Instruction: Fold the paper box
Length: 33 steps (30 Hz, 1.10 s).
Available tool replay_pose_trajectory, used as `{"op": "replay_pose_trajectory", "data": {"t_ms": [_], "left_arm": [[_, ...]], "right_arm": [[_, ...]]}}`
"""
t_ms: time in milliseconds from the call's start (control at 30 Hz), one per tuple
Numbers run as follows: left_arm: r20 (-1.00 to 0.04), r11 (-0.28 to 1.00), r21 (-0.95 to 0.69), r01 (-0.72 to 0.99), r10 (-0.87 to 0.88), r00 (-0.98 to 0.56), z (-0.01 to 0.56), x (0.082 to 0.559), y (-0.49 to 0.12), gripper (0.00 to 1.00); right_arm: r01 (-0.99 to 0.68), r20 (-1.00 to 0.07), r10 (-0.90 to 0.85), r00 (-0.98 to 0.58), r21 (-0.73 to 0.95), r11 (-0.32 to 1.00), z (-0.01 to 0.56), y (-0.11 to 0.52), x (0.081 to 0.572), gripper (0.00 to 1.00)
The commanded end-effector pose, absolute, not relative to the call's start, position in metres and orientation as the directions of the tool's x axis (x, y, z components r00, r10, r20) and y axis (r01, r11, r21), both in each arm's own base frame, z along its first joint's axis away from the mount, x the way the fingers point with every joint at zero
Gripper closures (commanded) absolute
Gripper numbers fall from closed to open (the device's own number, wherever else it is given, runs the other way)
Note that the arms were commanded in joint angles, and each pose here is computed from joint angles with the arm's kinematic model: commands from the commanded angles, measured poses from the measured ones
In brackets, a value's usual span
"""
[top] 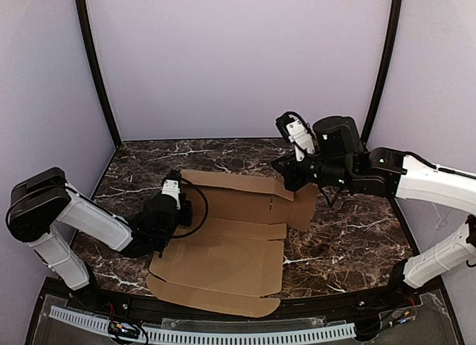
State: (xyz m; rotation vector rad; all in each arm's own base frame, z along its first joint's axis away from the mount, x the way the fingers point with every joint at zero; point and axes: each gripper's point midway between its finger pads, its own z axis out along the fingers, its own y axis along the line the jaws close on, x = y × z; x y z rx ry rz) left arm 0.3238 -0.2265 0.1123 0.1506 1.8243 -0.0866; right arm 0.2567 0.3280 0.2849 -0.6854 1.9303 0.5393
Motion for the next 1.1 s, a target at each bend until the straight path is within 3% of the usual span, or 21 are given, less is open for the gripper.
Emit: {"op": "replay_pose_trajectory", "data": {"t_ms": [0, 433, 1067], "left_arm": [[-0.965, 0.998, -0.039, 0.045, -0.026, -0.259, 0.111, 0.320, -0.205, 0.99], [-0.950, 0.996, -0.068, 0.050, -0.049, -0.308, 0.095, 0.314, -0.203, 0.99], [-0.946, 0.992, -0.064, 0.110, -0.025, -0.322, 0.099, 0.312, -0.219, 0.99]], "right_arm": [[-0.582, -0.858, -0.278, -0.432, 0.029, 0.813, 0.247, 0.298, 0.264, 1.00], [-0.553, -0.822, -0.233, -0.519, 0.116, 0.825, 0.203, 0.294, 0.287, 1.00], [-0.606, -0.828, -0.065, -0.557, 0.352, 0.714, 0.204, 0.355, 0.302, 1.00]]}}
